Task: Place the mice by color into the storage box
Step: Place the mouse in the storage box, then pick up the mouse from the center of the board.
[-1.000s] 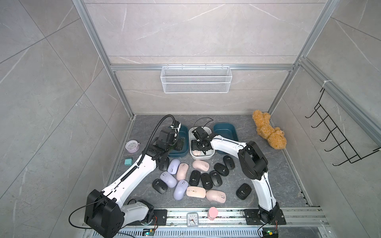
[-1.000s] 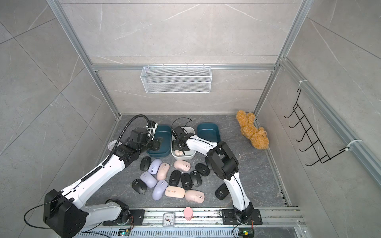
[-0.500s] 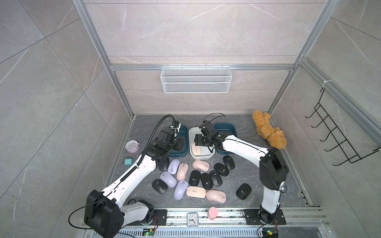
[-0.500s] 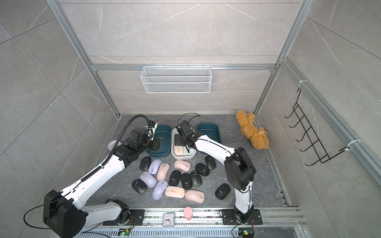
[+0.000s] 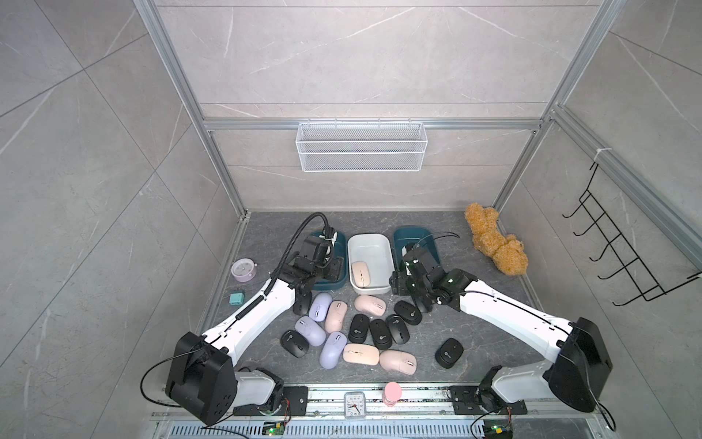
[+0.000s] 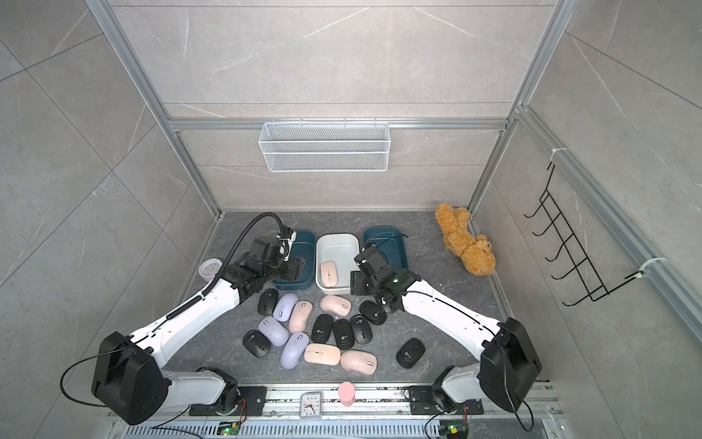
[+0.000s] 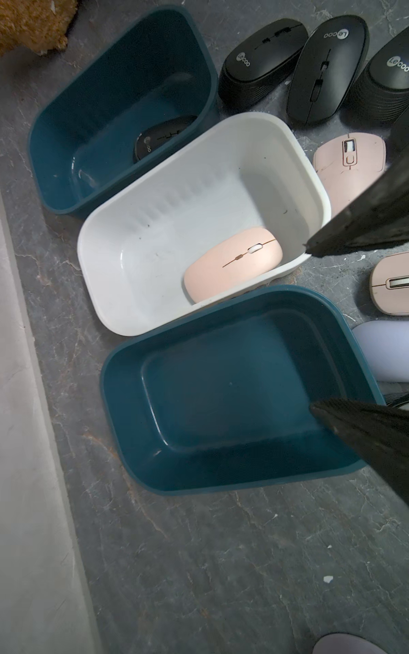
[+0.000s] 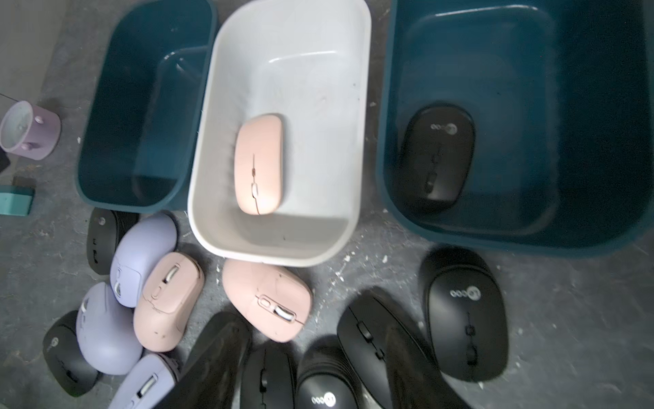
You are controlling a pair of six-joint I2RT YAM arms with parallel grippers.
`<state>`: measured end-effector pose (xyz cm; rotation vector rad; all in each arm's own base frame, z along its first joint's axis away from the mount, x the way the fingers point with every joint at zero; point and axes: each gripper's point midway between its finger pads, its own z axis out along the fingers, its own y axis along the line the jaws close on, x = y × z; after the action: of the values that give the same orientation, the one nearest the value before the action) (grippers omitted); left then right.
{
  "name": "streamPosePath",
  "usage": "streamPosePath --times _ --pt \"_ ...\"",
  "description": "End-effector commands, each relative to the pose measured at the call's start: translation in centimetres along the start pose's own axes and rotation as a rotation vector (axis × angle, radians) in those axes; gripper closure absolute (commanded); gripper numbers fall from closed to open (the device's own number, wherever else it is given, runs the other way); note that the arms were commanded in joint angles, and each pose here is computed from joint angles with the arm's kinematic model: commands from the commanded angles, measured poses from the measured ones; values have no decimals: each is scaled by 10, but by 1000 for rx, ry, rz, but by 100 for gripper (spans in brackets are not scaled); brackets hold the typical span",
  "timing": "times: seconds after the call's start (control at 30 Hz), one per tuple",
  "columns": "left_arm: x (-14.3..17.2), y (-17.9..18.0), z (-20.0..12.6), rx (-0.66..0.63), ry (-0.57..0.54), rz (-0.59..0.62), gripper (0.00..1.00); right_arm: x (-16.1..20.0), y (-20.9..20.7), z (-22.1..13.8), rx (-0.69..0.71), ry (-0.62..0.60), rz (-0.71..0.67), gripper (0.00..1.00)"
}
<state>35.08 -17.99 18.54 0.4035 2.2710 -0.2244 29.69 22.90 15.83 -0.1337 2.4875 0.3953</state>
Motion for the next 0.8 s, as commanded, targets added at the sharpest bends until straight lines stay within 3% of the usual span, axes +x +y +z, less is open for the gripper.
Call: streamPosePath --times 0.0,0.13,0.37,0.77 --pt "-7 -9 -1 36 26 -42 35 31 -22 -7 56 64 -24 34" --pt "2 -9 2 36 75 -39 35 58 -28 -6 58 85 -33 34" --pt "13 -12 9 63 54 -11 35 110 -23 10 69 202 -55 35" --pt "18 -23 9 122 57 8 35 143 -12 40 30 278 23 34"
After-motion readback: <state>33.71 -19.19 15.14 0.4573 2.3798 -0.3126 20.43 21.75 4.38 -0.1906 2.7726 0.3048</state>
